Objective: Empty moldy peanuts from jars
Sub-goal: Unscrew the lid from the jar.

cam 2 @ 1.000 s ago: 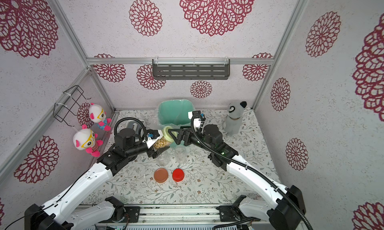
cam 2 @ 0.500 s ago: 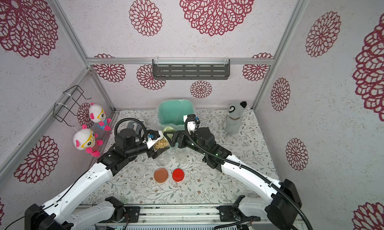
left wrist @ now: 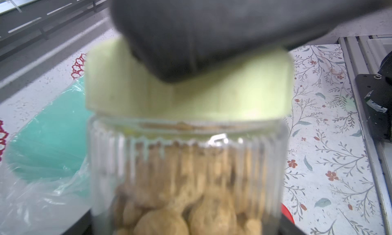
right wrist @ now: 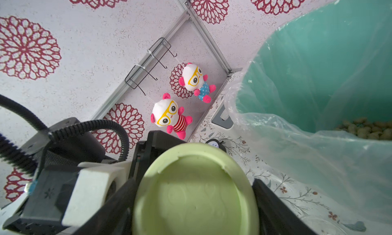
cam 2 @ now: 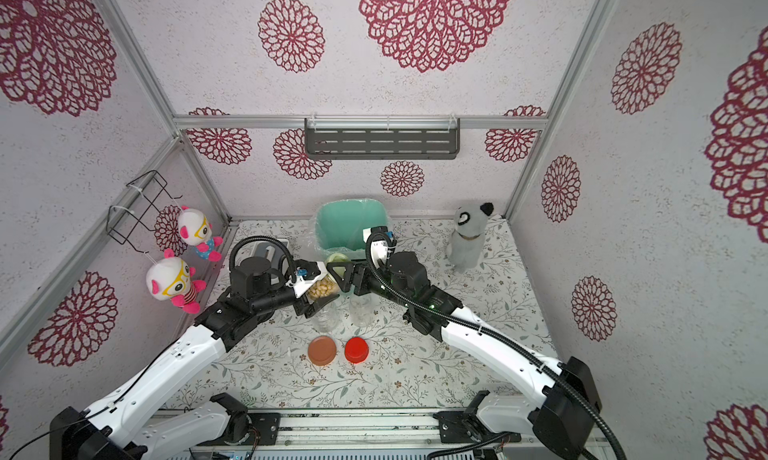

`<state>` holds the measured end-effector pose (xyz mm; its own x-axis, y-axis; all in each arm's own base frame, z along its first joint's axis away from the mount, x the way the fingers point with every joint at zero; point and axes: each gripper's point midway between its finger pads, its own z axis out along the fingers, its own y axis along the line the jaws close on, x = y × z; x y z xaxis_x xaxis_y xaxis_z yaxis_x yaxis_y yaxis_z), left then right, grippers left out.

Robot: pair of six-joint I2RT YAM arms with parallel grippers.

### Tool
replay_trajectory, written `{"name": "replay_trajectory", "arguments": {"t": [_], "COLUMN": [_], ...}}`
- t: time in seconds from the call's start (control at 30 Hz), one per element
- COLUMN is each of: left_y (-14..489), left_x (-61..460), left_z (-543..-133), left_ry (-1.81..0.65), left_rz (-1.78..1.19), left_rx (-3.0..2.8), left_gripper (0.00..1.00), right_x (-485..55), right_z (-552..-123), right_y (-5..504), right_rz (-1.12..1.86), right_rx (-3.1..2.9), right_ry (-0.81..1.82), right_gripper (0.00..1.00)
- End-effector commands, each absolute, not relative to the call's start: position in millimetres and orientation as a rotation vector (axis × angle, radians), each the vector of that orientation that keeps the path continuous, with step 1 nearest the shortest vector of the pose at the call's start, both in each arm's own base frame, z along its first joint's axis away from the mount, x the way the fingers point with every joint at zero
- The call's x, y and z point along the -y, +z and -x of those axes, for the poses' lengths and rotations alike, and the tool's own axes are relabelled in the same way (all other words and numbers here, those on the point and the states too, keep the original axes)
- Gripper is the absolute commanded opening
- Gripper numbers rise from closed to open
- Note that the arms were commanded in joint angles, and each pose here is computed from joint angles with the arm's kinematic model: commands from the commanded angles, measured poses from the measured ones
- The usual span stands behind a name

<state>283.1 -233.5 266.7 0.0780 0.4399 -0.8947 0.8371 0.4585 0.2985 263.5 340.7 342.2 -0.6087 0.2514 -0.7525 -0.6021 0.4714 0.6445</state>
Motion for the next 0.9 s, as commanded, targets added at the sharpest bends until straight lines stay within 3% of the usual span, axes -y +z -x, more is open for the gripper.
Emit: {"name": "replay_trajectory", "arguments": {"t": [0.0, 0.33, 0.47, 0.5, 0.53, 0.87], "left_y": [307.6, 304.7, 297.7, 297.1, 298.5, 302.6], "left_x": [237.7, 248.1, 252.5, 252.4, 252.5, 259.1], "left_z": [-284.4, -271.3, -264.8, -264.5, -263.0, -254.1], "left_ry": [-0.432, -0.547, -0.595, -0.594, -0.592, -0.677], "left_rz": [-1.121, -1.174, -1.234, -1.24, -1.247, -1.289], "left_rx": [-1.417, -1.419, -1.439, -1.439, -1.432, -1.414], "left_gripper": [0.0, 0.0, 0.0, 0.0, 0.0, 0.0], "right_x": [-331.8, -323.2, -314.1, -312.5, -310.8, -318.6], "right_z": [-261.3, -258.3, -258.9, -258.8, -259.6, -232.9], "right_y": [354.0, 353.0, 351.6, 351.1, 350.3, 348.6], "right_rz": [0.345, 0.461, 0.551, 0.578, 0.607, 1.048], "right_rx": [-1.832, -1.799, -1.748, -1.739, -1.735, -1.549], "right_ry": [1.192, 1.226, 1.218, 1.204, 1.183, 1.093], "right_gripper": [0.76, 0.56, 0.34, 0.24, 0.01, 0.0]}}
